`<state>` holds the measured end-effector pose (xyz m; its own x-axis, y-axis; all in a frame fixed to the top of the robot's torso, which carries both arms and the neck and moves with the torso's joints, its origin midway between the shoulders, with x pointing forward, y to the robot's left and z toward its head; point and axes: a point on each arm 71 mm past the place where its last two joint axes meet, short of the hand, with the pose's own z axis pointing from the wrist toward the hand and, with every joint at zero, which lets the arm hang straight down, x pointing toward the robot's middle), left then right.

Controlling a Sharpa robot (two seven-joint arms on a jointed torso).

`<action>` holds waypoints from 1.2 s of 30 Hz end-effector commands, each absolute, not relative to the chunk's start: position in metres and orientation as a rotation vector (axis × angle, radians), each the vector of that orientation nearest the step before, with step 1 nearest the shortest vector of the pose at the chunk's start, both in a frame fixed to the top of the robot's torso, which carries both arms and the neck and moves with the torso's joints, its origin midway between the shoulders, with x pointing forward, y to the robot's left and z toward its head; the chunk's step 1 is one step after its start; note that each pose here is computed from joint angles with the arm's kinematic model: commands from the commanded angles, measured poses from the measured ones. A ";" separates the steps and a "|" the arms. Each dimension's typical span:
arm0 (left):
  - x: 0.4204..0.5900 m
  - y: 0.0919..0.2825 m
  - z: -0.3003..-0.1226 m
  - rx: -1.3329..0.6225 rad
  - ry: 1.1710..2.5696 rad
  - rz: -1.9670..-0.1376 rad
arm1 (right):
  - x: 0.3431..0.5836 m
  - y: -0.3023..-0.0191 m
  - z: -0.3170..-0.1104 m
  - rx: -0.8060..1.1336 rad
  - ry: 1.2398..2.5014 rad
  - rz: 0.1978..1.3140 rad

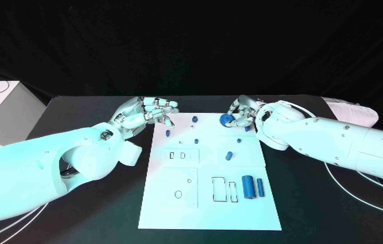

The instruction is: Assemble the parts on the task board

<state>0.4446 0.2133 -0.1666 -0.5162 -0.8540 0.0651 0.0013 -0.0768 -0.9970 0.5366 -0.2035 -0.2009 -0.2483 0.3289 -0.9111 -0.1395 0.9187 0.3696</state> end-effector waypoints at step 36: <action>0.444 0.213 -0.166 -0.932 1.551 -1.682 | 0.518 -0.173 -0.190 -0.082 1.560 0.403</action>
